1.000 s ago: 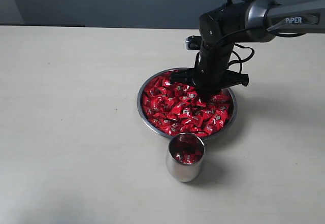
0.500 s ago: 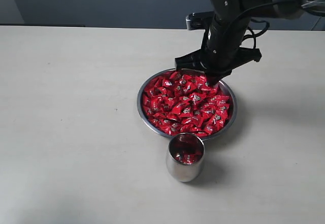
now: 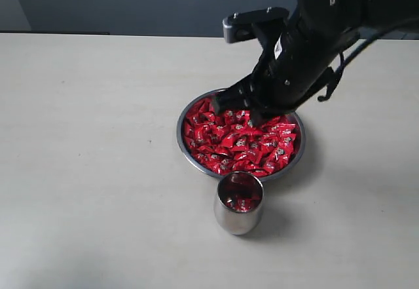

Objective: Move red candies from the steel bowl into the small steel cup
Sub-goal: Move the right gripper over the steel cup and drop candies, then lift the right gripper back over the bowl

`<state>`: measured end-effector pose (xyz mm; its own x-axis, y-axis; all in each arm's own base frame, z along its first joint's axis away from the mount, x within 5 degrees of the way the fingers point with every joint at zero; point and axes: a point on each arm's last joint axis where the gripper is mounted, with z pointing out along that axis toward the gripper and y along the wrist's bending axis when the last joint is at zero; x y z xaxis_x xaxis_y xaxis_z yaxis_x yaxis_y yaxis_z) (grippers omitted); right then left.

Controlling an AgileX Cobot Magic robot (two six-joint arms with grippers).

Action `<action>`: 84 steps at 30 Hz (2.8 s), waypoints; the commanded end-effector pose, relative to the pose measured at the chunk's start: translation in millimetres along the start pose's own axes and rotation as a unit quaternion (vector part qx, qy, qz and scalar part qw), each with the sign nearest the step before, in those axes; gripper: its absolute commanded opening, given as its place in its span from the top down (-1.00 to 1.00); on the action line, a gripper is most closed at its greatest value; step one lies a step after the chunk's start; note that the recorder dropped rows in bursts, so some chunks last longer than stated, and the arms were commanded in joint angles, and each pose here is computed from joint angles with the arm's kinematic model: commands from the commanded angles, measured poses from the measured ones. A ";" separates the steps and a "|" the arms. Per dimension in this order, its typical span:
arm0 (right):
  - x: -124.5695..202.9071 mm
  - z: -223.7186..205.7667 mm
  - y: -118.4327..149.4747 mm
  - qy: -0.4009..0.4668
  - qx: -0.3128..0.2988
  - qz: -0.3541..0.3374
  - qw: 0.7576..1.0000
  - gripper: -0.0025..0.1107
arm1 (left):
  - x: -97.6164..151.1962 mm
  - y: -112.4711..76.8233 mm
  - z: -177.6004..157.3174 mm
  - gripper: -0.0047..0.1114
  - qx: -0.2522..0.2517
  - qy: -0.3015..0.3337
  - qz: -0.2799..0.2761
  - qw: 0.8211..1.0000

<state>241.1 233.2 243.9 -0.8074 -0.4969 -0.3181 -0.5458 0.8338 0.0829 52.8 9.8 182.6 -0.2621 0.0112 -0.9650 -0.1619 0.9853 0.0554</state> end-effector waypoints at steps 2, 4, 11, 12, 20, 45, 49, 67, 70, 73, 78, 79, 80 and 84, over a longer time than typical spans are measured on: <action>24.8 10.2 22.8 0.021 -0.022 -0.027 0.999 0.97 | -0.4 0.2 -0.1 0.91 -0.001 -0.006 0.000 1.000; 31.1 13.7 27.7 0.030 -0.023 -0.037 0.999 0.97 | -0.4 0.2 -0.1 0.91 -0.001 -0.006 0.000 1.000; 40.1 17.4 38.1 0.041 -0.027 -0.055 0.997 0.97 | -0.4 0.2 -0.1 0.91 -0.001 -0.006 0.000 1.000; 40.6 17.3 39.0 0.042 -0.027 -0.056 0.997 0.97 | -0.4 0.2 -0.1 0.91 -0.001 -0.006 0.000 1.000; 43.8 17.0 39.4 0.058 -0.023 -0.060 0.996 0.97 | -0.4 0.2 -0.1 0.91 -0.001 -0.006 0.000 1.000; 45.6 16.9 35.4 0.068 -0.003 -0.076 0.995 0.26 | -0.4 0.2 -0.1 0.91 -0.001 -0.006 0.000 1.000; 45.5 16.9 35.1 0.068 -0.001 -0.078 0.995 0.26 | -0.4 0.2 -0.1 0.91 -0.001 -0.006 0.000 1.000; 43.2 16.4 36.3 0.052 -0.002 -0.098 0.994 0.26 | -0.4 0.2 -0.1 0.91 -0.001 -0.006 0.000 1.000; 43.0 15.7 36.4 0.050 -0.003 -0.098 0.994 0.26 | -0.4 0.2 -0.1 0.91 -0.001 -0.006 0.000 1.000; 41.3 15.2 36.3 0.040 -0.002 -0.100 0.994 0.26 | -0.4 0.2 -0.1 0.91 -0.001 -0.006 0.000 1.000; 30.8 8.9 32.7 0.012 0.021 -0.115 0.993 0.26 | -0.4 0.2 -0.1 0.91 -0.001 -0.006 0.000 1.000; 27.6 7.1 30.9 0.004 0.034 -0.117 0.993 0.26 | -0.4 0.2 -0.1 0.91 -0.001 -0.006 0.000 1.000; 23.2 4.4 29.0 -0.009 0.049 -0.113 0.992 0.26 | -0.4 0.2 -0.1 0.91 -0.001 -0.006 0.000 1.000; 6.3 -7.0 19.2 -0.062 0.120 -0.098 0.986 0.26 | -0.4 0.2 -0.1 0.91 -0.001 -0.006 0.000 1.000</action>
<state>212.9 247.4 235.5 -0.6655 -0.6623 -0.3442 -0.6648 0.7356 -0.1300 52.8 9.8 182.6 -0.2621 0.0112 -0.9650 -0.1619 0.9853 0.0554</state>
